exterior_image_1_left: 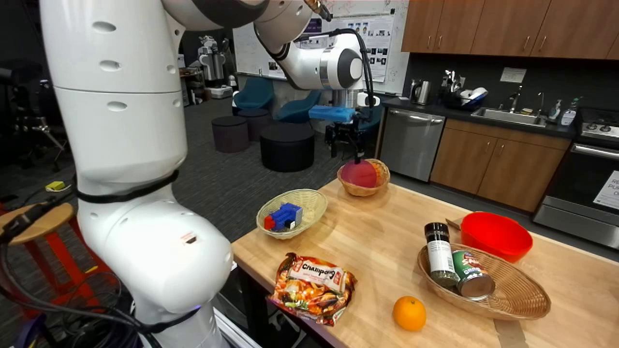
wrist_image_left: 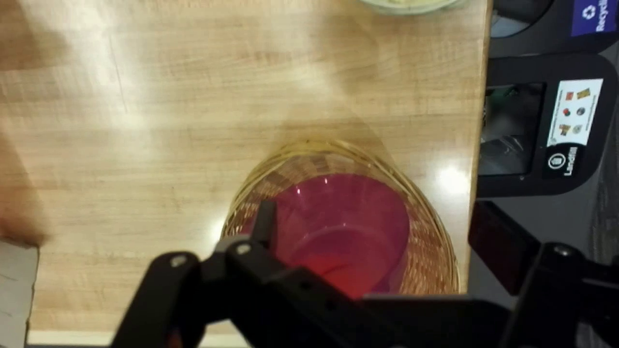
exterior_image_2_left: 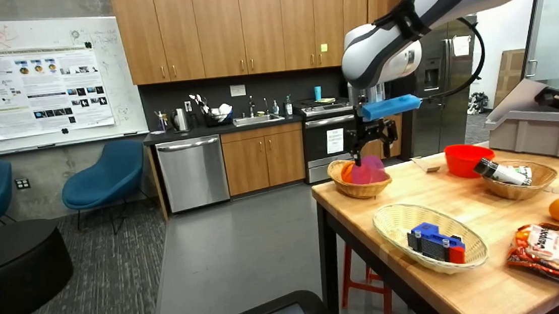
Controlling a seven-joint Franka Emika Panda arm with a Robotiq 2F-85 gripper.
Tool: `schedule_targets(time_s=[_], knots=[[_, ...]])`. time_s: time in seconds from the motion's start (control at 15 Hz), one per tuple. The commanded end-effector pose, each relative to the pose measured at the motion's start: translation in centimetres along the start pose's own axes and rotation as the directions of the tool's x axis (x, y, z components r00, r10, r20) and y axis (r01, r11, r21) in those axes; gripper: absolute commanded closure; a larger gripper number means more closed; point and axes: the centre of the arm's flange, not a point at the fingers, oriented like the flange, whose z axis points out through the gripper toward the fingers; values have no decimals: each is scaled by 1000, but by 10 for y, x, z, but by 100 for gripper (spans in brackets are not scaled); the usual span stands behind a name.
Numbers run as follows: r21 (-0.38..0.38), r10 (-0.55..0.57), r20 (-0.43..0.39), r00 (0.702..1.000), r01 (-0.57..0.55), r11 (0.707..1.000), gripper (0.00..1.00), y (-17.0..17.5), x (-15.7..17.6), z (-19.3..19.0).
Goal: Move the pink bowl to the basket with the plush basketball and then place it back on the table
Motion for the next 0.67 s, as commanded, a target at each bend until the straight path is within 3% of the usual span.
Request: schedule_targets(time_s=[0.0,0.33,0.6], knots=[[35,67,117,991,-71,997,0,-3,-8,10],[120,155,133,979,-171,978,0,-9,-5,17],[137,247,70,966,-255,957,0,-10,4,19]])
